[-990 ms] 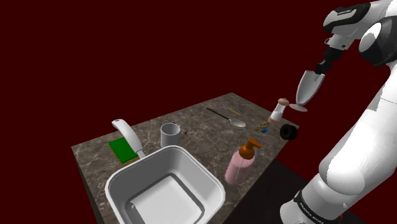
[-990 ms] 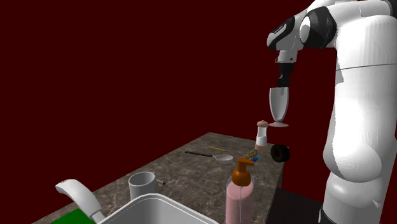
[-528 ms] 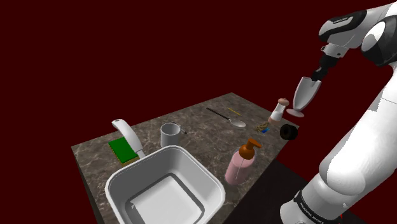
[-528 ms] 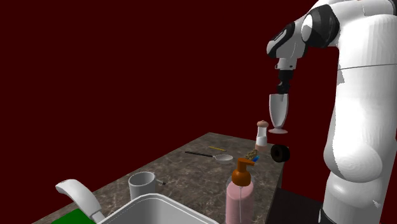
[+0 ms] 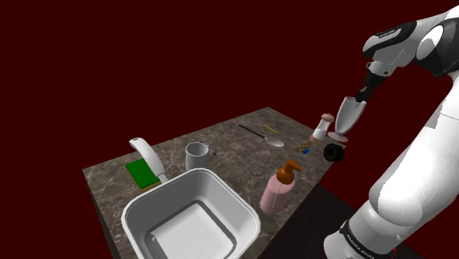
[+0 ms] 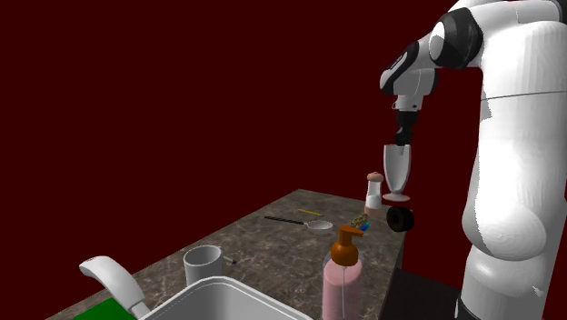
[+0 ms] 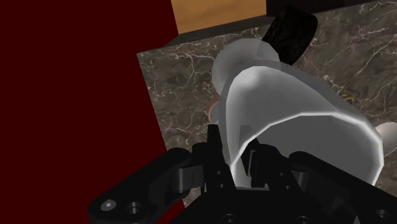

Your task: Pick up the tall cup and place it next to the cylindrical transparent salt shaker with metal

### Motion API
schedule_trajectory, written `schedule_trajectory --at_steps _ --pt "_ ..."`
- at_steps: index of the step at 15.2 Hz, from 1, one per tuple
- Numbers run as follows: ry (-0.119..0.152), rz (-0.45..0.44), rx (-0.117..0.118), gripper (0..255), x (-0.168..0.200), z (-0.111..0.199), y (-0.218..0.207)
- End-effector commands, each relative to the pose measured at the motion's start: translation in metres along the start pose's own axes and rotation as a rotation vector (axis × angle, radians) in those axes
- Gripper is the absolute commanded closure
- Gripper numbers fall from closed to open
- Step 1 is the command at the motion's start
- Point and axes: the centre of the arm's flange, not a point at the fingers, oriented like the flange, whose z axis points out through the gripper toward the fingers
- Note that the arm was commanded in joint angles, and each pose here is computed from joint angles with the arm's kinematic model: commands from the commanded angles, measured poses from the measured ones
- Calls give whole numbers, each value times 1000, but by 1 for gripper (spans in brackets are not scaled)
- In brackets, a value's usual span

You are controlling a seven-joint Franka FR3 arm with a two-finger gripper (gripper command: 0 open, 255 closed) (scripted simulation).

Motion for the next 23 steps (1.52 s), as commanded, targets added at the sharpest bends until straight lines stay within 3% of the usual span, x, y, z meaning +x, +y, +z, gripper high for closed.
schedule_trajectory --at_steps 1,16,23 --pt "1 0 -1 255 0 10 0" --pt "1 0 -1 255 -6 90 -1" --pt "1 0 -1 255 -6 90 -1"
